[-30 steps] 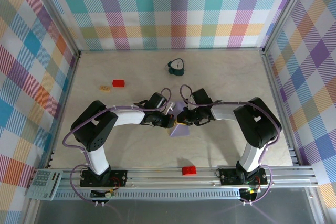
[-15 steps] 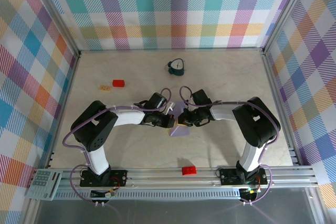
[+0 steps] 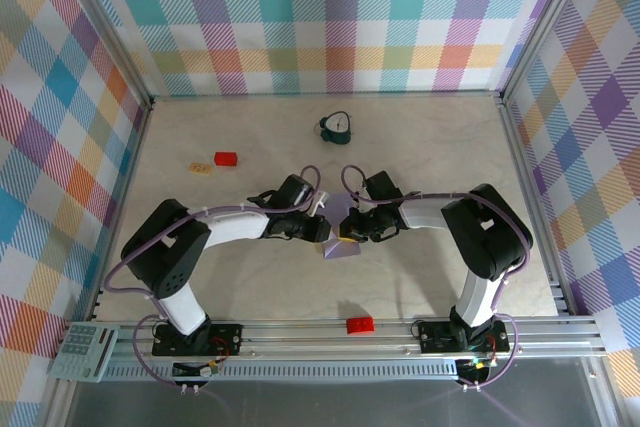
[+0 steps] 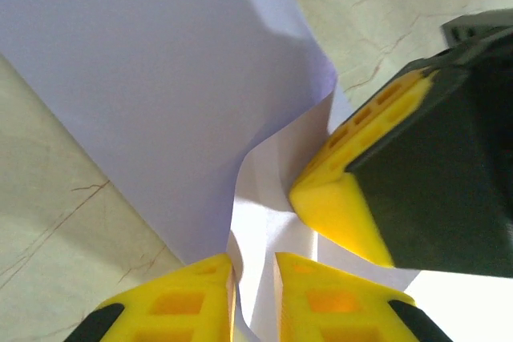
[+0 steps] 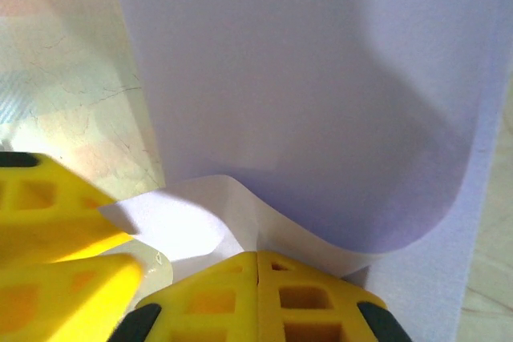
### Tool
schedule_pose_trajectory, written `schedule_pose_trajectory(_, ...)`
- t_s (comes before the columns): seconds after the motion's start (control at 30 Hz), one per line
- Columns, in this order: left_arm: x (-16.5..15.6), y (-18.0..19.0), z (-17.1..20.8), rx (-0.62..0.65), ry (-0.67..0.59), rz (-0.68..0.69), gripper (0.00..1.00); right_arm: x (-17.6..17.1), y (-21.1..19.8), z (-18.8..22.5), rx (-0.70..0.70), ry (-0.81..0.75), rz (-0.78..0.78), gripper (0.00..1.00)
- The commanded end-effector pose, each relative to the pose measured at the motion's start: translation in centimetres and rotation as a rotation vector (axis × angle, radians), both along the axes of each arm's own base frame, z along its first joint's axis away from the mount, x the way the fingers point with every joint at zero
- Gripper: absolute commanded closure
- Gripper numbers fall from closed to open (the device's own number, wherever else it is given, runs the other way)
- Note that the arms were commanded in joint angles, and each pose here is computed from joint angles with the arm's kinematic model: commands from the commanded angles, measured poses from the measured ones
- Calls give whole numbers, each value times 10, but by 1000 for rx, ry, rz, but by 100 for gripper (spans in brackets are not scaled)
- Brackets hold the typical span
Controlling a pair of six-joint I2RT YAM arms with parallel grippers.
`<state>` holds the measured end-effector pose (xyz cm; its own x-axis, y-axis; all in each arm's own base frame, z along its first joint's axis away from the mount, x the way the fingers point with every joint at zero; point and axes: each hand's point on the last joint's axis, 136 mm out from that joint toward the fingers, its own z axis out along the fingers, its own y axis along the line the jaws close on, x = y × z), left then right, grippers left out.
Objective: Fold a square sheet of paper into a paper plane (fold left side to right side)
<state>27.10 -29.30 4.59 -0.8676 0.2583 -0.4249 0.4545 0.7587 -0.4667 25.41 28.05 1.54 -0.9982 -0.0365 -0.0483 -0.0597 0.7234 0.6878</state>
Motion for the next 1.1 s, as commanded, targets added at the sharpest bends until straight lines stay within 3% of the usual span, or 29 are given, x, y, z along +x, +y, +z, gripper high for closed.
schedule_pose_trajectory(0.0, 6, 10, 21, -9, -30, 20, 80, -13, -15, -20, -92, 61, -25, 100)
schedule_pose_trajectory(0.47, -52, -28, 34, -264, 189, -57, 95, -13, -13, -17, -90, 64, -29, 100)
schedule_pose_trajectory(1.07, -52, -28, -8, -181, 243, -17, 100, -17, -16, -21, -117, 77, -20, 100)
